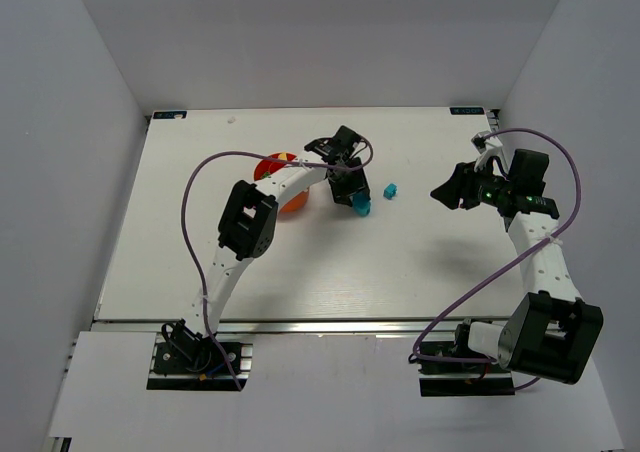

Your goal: Sort the legos into containers by color

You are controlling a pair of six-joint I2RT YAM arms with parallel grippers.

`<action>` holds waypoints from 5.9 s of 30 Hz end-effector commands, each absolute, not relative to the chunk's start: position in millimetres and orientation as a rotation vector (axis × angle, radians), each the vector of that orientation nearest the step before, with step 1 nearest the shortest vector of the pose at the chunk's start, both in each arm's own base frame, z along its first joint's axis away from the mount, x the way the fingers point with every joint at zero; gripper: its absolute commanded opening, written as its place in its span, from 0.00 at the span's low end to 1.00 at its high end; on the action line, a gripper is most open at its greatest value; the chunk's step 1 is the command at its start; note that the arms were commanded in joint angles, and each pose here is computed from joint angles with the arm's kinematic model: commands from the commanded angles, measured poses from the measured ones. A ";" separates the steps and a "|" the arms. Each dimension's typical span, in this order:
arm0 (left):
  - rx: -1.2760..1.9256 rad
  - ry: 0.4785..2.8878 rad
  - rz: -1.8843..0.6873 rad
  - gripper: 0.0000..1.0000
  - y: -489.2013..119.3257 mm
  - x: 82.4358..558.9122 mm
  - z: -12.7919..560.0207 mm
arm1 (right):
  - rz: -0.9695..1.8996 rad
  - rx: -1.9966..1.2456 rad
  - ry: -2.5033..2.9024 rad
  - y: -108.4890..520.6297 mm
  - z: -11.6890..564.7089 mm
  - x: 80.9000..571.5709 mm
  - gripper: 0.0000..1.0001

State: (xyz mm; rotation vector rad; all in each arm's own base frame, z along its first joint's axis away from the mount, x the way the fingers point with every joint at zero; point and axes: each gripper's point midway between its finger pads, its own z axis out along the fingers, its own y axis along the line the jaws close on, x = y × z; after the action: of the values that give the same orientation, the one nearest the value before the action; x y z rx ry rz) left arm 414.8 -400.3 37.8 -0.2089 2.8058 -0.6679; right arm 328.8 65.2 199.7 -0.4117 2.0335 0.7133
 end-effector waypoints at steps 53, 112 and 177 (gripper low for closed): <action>1.174 2.049 -1.086 0.11 -414.2 282.6 123.2 | 1.380 -0.337 2.411 190.8 120.6 296.7 0.70; 0.234 1.784 -0.120 0.98 -134.4 281.5 276.1 | 1.004 -1.317 1.635 396.8 266.8 361.7 0.00; 0.099 1.684 -0.020 0.98 -84.0 258.2 273.6 | 0.740 -1.450 1.710 473.6 158.4 360.1 0.03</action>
State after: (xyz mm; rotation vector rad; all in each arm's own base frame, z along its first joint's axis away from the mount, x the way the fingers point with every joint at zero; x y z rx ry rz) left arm 258.6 -82.3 272.3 0.0998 1.6914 -0.0063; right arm 381.8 476.3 189.7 -1.4142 1.5964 0.6487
